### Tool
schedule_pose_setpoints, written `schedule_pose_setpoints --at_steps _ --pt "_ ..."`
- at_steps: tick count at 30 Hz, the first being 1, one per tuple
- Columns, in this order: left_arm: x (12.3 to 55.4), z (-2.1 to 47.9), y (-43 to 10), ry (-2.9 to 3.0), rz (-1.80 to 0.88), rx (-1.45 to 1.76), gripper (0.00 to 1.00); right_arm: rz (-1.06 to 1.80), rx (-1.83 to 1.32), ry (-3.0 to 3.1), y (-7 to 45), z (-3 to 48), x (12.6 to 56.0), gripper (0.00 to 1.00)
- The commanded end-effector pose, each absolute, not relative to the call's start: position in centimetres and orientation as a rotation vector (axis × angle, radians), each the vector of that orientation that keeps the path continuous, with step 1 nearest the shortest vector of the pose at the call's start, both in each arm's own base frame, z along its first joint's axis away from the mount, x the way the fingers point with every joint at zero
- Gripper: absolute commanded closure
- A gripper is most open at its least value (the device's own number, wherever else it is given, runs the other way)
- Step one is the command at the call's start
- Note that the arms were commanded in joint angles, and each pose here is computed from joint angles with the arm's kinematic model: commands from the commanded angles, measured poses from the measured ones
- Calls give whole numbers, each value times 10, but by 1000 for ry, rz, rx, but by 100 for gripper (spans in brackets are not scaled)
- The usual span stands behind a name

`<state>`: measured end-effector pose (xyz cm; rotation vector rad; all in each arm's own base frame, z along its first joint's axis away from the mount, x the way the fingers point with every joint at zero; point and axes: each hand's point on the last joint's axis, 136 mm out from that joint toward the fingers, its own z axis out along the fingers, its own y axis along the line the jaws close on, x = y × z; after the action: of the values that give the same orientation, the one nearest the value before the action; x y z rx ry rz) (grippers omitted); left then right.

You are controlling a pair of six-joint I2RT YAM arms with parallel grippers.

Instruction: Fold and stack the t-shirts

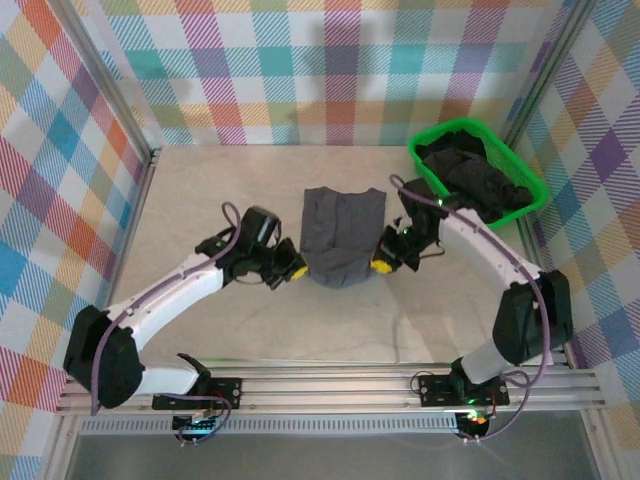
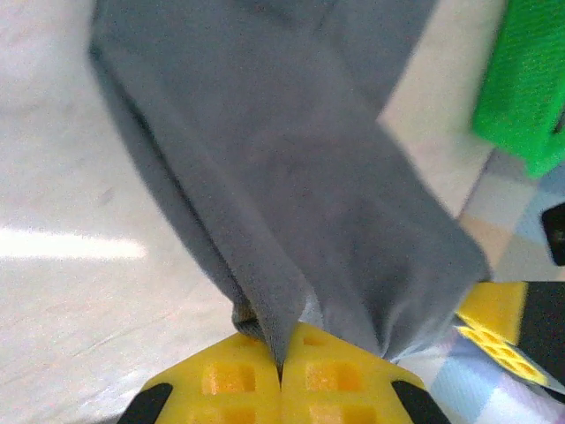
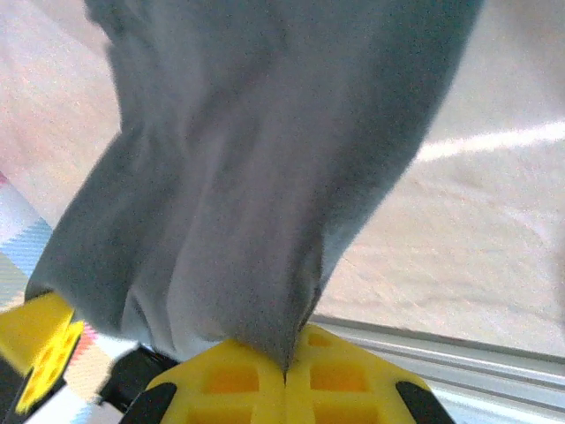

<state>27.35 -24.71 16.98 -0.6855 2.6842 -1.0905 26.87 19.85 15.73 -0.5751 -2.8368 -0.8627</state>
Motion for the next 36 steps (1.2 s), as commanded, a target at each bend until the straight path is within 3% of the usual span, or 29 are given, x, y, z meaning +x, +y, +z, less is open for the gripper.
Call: schedule_pose_setpoints --at_steps 1,4,9,12,14,16,21,26,28,30,31,36 --pt "333 183 -243 2576 -1040 -765 100 -846 -639 -2836 193 163 310 100" --pt "393 193 -247 2532 -1010 -780 100 -846 -694 -2867 188 165 362 100" --pt "486 170 -250 2514 -953 -819 100 -868 -827 -2904 177 147 455 99" --pt "524 153 -252 2527 -942 -811 66 -887 -831 -2960 173 136 504 68" --pt "535 163 -252 2517 -900 -764 54 -888 -774 -3049 171 147 525 58" --pt "529 173 -252 2511 -870 -738 48 -914 -732 -3103 171 163 531 54" --pt "467 181 -264 2499 -905 -797 48 -912 -597 -3223 172 199 506 52" --pt "396 149 -322 2524 -1139 -960 46 -1209 -588 -3253 175 218 448 51" --pt "383 136 -341 2463 -1230 -1080 39 -1340 -584 -3247 174 219 419 49" --pt "377 121 -352 2413 -1247 -1205 18 -1424 -593 -3240 171 218 394 47" --pt "377 114 -359 2391 -1251 -1240 15 -1462 -589 -3229 170 218 381 47" --pt "389 96 -393 2353 -1281 -1323 14 -1444 -589 -3207 160 212 329 47"
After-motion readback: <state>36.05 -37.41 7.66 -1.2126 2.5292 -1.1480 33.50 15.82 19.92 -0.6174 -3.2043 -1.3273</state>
